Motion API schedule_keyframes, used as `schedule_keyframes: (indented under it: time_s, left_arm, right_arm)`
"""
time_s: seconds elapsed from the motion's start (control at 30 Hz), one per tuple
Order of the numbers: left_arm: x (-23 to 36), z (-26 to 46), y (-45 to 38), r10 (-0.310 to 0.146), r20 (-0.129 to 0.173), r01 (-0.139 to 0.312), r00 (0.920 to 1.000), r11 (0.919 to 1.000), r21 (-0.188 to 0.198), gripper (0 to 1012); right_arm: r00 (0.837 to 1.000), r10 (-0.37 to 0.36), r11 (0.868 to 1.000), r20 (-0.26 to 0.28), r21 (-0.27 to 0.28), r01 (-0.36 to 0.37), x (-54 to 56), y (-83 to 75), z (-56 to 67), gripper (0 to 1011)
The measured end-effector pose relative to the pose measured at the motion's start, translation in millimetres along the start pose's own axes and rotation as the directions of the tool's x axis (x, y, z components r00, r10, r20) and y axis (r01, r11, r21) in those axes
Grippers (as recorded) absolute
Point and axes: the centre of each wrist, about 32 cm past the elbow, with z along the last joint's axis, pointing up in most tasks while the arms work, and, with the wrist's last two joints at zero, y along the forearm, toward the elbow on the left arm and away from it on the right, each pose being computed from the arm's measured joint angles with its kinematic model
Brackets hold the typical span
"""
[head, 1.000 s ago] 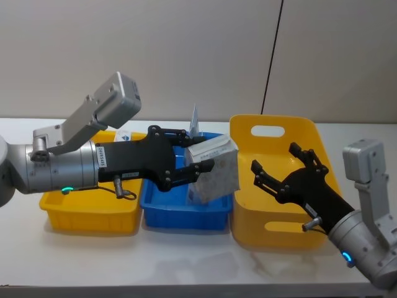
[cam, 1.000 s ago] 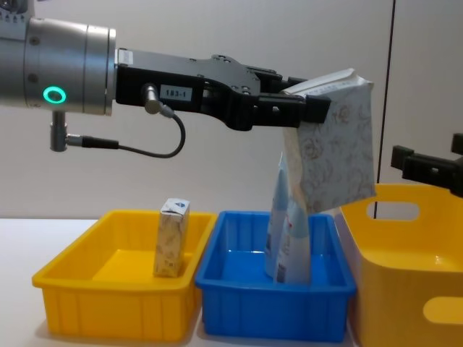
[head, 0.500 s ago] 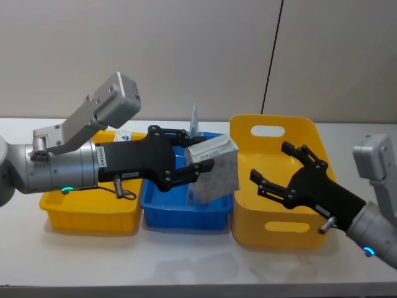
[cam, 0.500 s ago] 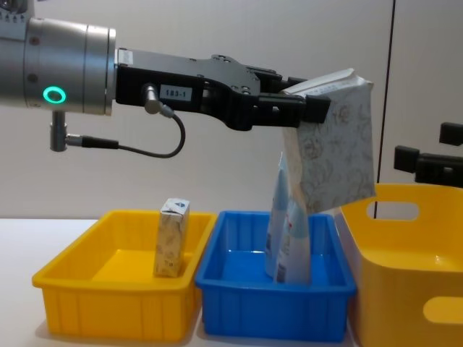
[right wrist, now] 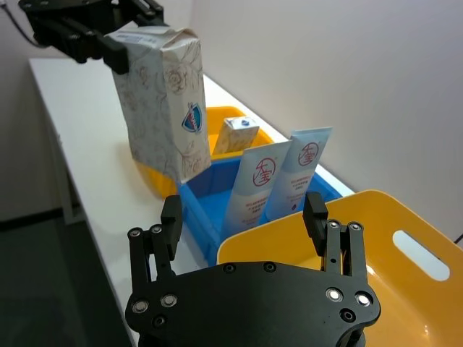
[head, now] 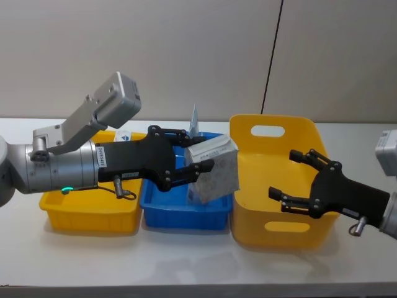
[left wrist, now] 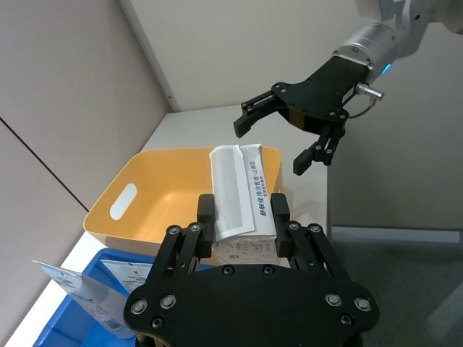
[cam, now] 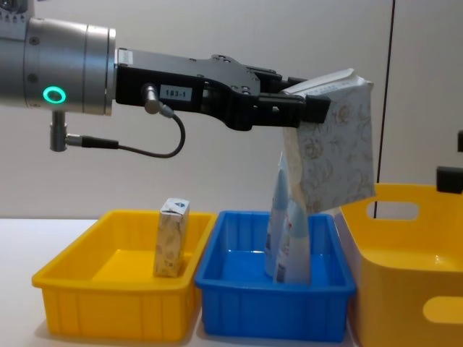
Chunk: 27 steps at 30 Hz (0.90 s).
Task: Bimanual collaborative sorting of washing and personal care products
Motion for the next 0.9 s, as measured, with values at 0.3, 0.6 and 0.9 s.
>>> schedule_keyframes:
  time_s: [0.3,0.6,0.9]
  left_arm:
    - [0.0,0.0,0.0,0.0,0.0,0.0,1.0,1.0,0.0,429]
    - [0.0,0.0,0.0,0.0,0.0,0.0,1.0,1.0,0.0,429]
    - [0.0,0.0,0.0,0.0,0.0,0.0,1.0,1.0,0.0,429]
  right_arm:
    - [0.998,0.055,0.998,0.006,-0.012,-0.055,16.9,-1.1,2.1,1002]
    - [0.996,0.092,0.996,-0.005,0.005,-0.092,20.6,10.6,2.6,1002]
    - [0.987,0.157,0.988,-0.024,0.0,-0.157,25.4,24.4,4.2,1002]
